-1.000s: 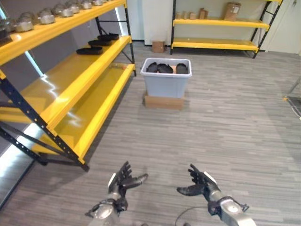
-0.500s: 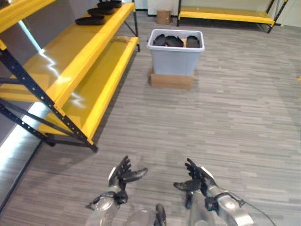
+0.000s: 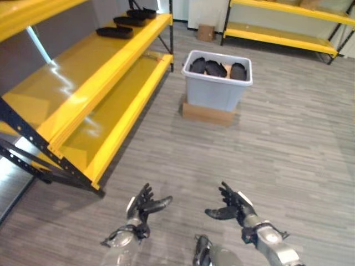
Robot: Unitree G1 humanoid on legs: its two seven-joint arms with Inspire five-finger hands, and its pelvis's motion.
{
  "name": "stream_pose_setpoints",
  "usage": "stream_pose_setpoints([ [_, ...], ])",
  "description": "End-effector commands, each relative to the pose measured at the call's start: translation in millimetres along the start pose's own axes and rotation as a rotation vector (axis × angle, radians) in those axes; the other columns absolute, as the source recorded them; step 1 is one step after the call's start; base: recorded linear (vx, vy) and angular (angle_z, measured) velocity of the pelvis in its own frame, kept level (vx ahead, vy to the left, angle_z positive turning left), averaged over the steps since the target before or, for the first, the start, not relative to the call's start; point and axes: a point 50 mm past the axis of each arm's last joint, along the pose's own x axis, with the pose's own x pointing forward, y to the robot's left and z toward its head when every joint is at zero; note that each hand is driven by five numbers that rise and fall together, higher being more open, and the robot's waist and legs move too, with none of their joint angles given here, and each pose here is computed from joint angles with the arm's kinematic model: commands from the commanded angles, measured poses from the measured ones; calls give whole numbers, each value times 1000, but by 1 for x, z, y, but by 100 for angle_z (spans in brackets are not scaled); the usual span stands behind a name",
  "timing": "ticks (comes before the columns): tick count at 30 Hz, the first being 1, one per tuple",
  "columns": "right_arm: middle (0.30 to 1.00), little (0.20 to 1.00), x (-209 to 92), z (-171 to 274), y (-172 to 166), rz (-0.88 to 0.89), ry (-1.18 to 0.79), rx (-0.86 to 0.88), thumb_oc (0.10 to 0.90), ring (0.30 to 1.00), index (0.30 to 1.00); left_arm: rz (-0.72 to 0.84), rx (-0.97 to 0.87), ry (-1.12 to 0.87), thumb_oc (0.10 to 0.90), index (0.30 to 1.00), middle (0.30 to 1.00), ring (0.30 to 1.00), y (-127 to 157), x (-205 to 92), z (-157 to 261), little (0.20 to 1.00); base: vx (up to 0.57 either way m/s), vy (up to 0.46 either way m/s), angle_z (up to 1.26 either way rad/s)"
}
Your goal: Move parts from the plastic box to the shelf.
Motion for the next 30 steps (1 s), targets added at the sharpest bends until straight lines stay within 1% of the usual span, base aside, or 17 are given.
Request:
stream_pose_setpoints([
  [1, 1000, 1000, 7, 41, -9, -20, -199, 14, 900, 1000, 1000, -118, -15, -232, 900, 1000, 1000, 1000, -24, 5, 49, 1000, 66, -46, -19],
  [7, 1000, 1000, 5, 38, -10, -29, -198, 14, 900, 1000, 1000, -102, 14, -217, 900, 1000, 1000, 1000, -16, 3, 45, 1000, 136, 14, -7],
  [14, 1000, 1000, 5, 26, 0, 6, -155, 33, 900, 1000, 1000, -85, 38, -225, 900, 1000, 1000, 1000, -9, 1, 47, 1000, 250, 144, -24],
  [17, 1000, 1000, 7, 26, 5, 24, -154, 40, 900, 1000, 1000, -92, 54, -237, 900, 1000, 1000, 1000, -9, 2, 52, 1000, 280, 171, -37],
  [23, 1000, 1000, 10, 32, 13, 57, -173, 39, 900, 1000, 1000, -109, 78, -256, 900, 1000, 1000, 1000, -12, 2, 59, 1000, 304, 202, 4],
  [30, 1000, 1000, 10, 26, 21, 83, -151, 30, 900, 1000, 1000, -107, 102, -247, 900, 1000, 1000, 1000, -12, 1, 56, 1000, 177, 184, 6],
])
